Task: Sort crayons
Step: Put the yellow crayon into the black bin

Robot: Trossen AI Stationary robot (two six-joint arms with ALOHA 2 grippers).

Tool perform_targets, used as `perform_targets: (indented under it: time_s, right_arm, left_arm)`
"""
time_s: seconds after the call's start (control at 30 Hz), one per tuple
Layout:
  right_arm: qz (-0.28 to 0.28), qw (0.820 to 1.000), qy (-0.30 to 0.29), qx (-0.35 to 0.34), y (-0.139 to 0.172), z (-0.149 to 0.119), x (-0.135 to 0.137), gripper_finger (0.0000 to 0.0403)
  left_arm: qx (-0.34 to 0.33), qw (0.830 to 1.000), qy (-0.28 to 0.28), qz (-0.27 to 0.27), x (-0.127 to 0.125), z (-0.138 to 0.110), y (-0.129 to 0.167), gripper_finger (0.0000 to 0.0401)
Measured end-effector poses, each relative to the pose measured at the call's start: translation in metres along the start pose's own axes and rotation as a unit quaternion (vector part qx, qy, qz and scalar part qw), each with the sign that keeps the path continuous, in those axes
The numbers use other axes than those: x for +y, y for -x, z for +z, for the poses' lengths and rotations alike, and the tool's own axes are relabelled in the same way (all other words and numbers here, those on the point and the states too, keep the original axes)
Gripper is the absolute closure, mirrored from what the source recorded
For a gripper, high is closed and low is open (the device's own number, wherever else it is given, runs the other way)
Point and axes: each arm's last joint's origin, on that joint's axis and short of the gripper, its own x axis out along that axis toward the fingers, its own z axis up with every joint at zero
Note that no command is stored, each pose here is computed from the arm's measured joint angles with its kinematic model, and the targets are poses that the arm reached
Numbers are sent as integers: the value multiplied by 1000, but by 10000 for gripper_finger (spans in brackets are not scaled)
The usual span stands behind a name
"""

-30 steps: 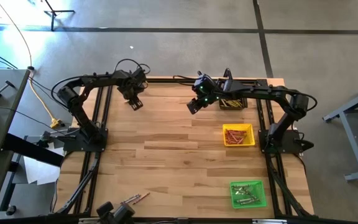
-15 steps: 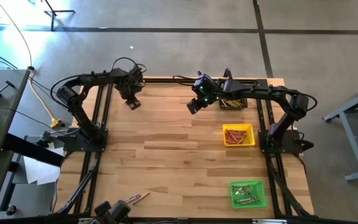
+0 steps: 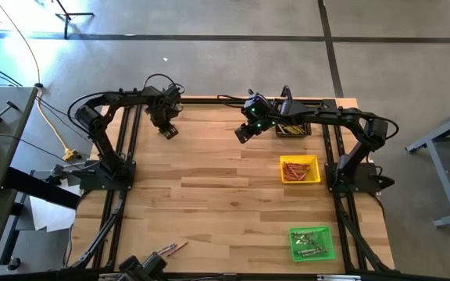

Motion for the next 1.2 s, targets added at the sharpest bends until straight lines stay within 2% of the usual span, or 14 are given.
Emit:
perform_targets:
  time_s: [0.3, 0.63, 0.93, 1.07, 1.13, 1.2]
  right_arm:
    - [0, 1000, 0, -1, 0, 0, 0, 339]
    - [2, 1000, 1, -7, 0, 1, 1, 339]
    - [2, 1000, 1, -6, 0, 1, 1, 339]
    - [4, 1000, -22, -6, 0, 1, 1, 339]
    - [7, 999, -42, -10, 0, 2, 1, 339]
    - [12, 998, -56, -22, 0, 4, 3, 339]
  left_arm:
    - [45, 999, -8, -2, -8, 4, -16, 292]
    - [34, 999, 24, -4, -7, 8, 5, 392]
    - [29, 999, 44, -5, -5, 16, 22, 398]
    - [14, 998, 41, -55, -11, 22, 37, 400]
    - [-23, 995, 34, -88, -18, 27, 48, 400]
    - [-87, 987, 33, -128, -26, 33, 62, 400]
